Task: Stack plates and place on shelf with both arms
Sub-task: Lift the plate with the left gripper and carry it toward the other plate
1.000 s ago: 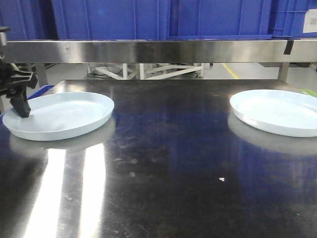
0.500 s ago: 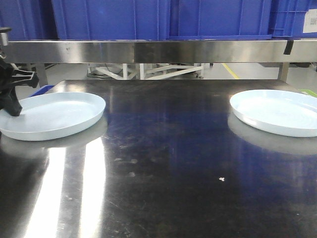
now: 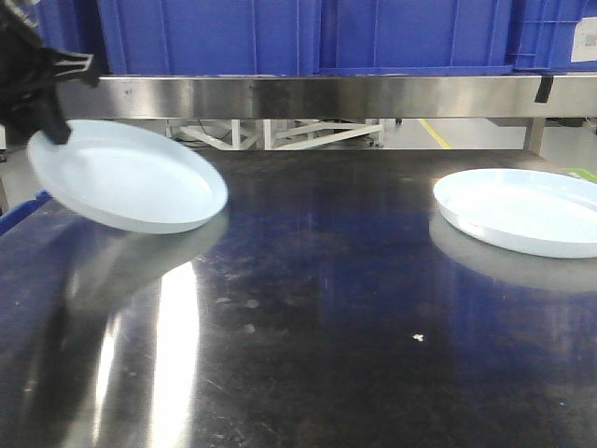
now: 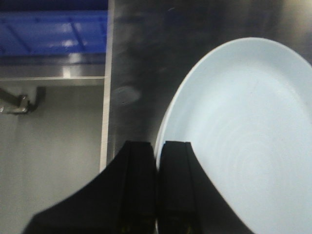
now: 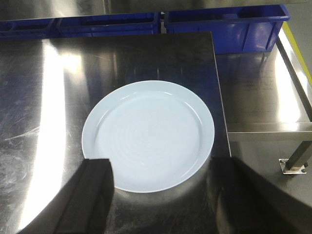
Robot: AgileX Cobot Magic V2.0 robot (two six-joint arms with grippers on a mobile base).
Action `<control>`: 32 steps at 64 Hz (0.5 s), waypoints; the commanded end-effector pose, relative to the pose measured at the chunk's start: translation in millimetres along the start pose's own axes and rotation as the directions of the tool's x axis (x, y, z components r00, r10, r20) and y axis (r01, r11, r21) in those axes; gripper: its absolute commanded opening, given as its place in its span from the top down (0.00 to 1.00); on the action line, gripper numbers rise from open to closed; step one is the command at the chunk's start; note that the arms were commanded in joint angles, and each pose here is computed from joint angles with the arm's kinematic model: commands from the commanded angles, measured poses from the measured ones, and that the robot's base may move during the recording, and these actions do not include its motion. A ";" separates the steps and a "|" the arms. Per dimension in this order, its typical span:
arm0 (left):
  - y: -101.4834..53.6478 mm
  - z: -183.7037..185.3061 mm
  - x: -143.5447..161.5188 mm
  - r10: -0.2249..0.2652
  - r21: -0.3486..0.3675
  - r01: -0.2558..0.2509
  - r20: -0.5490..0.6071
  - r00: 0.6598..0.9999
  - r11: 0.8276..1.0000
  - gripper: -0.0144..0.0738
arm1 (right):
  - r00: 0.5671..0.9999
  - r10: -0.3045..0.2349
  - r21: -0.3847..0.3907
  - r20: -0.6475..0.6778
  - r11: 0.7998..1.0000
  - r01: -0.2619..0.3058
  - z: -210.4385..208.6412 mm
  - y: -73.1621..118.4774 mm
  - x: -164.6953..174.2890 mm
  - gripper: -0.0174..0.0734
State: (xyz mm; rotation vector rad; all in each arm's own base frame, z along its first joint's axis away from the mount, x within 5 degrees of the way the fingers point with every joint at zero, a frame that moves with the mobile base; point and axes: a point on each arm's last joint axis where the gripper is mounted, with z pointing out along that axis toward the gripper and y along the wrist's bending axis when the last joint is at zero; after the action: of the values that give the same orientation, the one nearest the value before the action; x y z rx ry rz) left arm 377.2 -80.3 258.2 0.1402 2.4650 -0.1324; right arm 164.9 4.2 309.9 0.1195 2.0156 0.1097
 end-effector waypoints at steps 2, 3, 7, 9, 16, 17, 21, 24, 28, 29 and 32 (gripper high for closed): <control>-27.7 -31.7 -23.3 0.022 0.064 -0.032 0.149 0.989 0.997 0.74 | 0.992 -0.009 -0.009 0.126 1.000 0.010 -6.1 1.8 -20.5 0.23; -31.3 -32.3 -23.6 0.025 0.072 -0.036 0.152 0.988 0.997 0.74 | 0.992 -0.009 -0.009 0.126 1.000 0.010 -6.1 1.8 -20.5 0.23; -46.0 -34.7 -24.7 0.022 0.113 -0.041 0.173 0.985 0.993 0.74 | 0.992 -0.009 -0.009 0.126 1.000 0.010 -6.1 1.8 -20.5 0.23; -54.7 -36.1 -24.9 0.019 0.136 -0.045 0.184 0.983 0.990 0.74 | 0.992 -0.009 -0.009 0.126 1.000 0.010 -6.1 1.8 -20.5 0.23; -79.1 -39.5 -24.7 0.002 0.207 -0.049 0.222 0.975 0.977 0.74 | 0.992 -0.009 -0.008 0.125 1.000 0.010 -6.1 1.8 -20.4 0.23; -82.1 -40.3 -24.9 0.002 0.214 -0.052 0.227 0.974 0.975 0.74 | 0.992 -0.009 -0.008 0.125 1.000 0.010 -6.1 1.8 -20.4 0.23; -94.2 -40.4 -23.5 -0.001 0.244 -0.057 0.231 0.973 0.968 0.74 | 0.992 -0.009 -0.008 0.125 1.000 0.010 -6.1 1.8 -20.4 0.23; -101.4 -40.4 -22.5 -0.005 0.263 -0.058 0.234 0.972 0.963 0.74 | 0.992 -0.009 -0.008 0.125 1.000 0.010 -6.1 1.8 -20.4 0.23; -110.6 -42.3 -21.0 -0.002 0.283 -0.069 0.243 0.970 0.957 0.74 | 0.992 -0.009 -0.008 0.123 1.000 0.010 -6.1 1.7 -20.3 0.23; -112.6 -42.8 -20.6 -0.003 0.288 -0.070 0.245 0.970 0.955 0.74 | 0.992 -0.009 -0.008 0.123 1.000 0.010 -6.1 1.7 -20.3 0.23; -118.1 -44.1 -19.5 0.000 0.300 -0.077 0.248 0.969 0.951 0.73 | 0.993 -0.009 -0.008 0.118 1.000 0.010 -6.0 1.7 -19.8 0.23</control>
State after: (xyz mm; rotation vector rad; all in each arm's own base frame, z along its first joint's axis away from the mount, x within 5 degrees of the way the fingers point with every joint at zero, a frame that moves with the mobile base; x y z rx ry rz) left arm 353.4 -183.0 276.3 0.3190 2.3363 -0.4065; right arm 164.9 4.2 309.9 0.1195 2.0156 0.1097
